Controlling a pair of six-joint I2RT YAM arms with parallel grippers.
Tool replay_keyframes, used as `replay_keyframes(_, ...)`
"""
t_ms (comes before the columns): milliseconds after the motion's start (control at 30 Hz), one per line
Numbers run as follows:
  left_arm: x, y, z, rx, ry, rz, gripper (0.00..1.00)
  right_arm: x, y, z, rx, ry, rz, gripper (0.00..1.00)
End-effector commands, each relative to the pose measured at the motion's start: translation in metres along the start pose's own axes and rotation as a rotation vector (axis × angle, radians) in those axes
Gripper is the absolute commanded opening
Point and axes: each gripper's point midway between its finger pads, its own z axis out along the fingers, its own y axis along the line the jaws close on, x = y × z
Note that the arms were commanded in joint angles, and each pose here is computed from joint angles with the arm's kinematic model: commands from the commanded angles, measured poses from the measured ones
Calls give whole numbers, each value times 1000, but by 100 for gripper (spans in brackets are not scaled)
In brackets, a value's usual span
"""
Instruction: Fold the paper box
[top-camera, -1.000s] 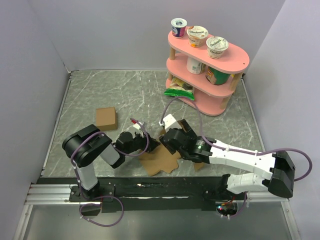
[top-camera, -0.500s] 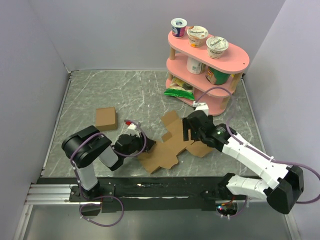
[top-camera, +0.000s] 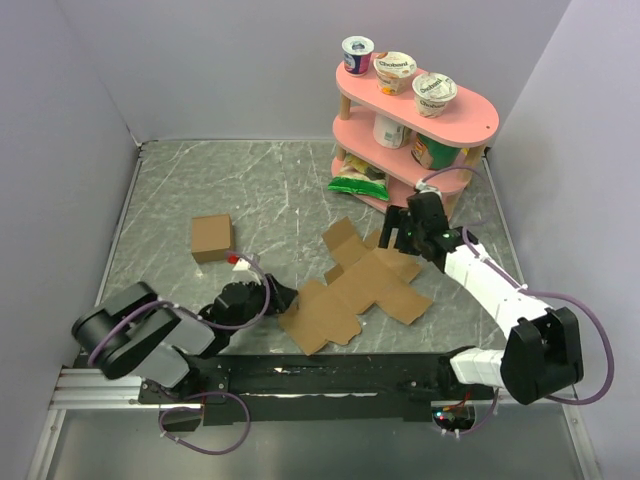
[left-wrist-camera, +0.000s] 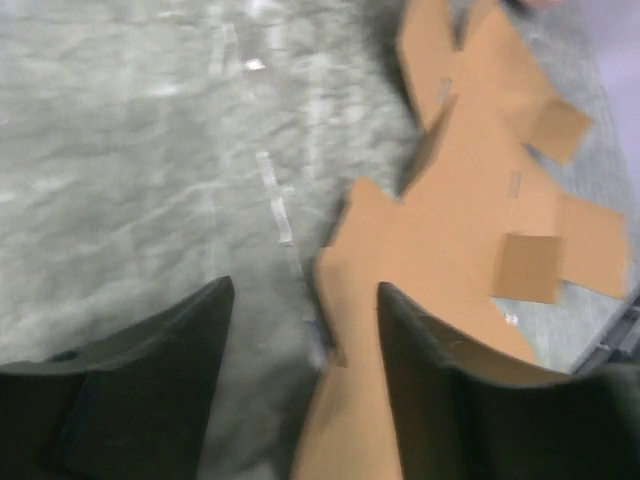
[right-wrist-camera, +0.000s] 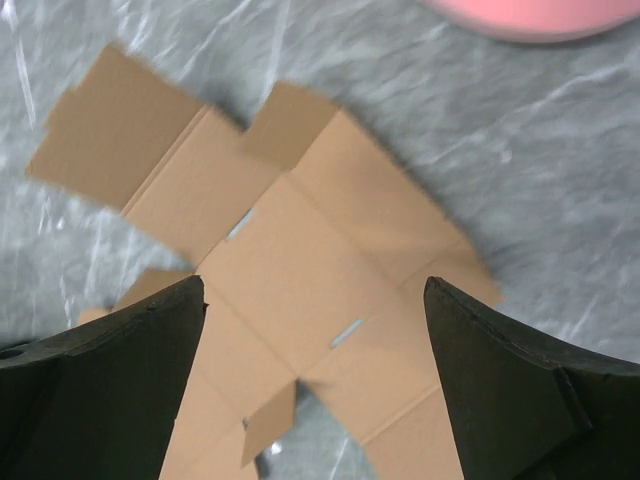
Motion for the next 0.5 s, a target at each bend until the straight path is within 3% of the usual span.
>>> replay_keyframes(0, -34, -52, 12, 151, 3, 42, 77, -13, -15, 11, -42, -25, 55, 96)
replay_keyframes(67, -46, -70, 17, 225, 59, 120, 86, -12, -21, 9, -39, -33, 64, 96)
replay_keyframes(133, -85, -95, 32, 281, 14, 207, 98, -6, -21, 8, -57, -20, 64, 96)
replay_keyframes(200, -120, -109, 46, 340, 23, 258, 99, -4, -19, 3, -81, -26, 68, 96)
replay_keyframes(267, -123, -92, 73, 326, 98, 319, 96, 2, -17, -2, -107, -33, 72, 96)
replay_keyframes(300, -136, -106, 84, 379, 145, 383, 96, 8, -14, -2, -134, -27, 71, 96)
replay_keyframes(400, -108, -79, 132, 387, 369, 378, 99, 11, -11, -11, -168, -46, 73, 96)
replay_keyframes(467, -104, -79, 144, 412, 393, 382, 99, 12, -10, -19, -187, -57, 59, 96)
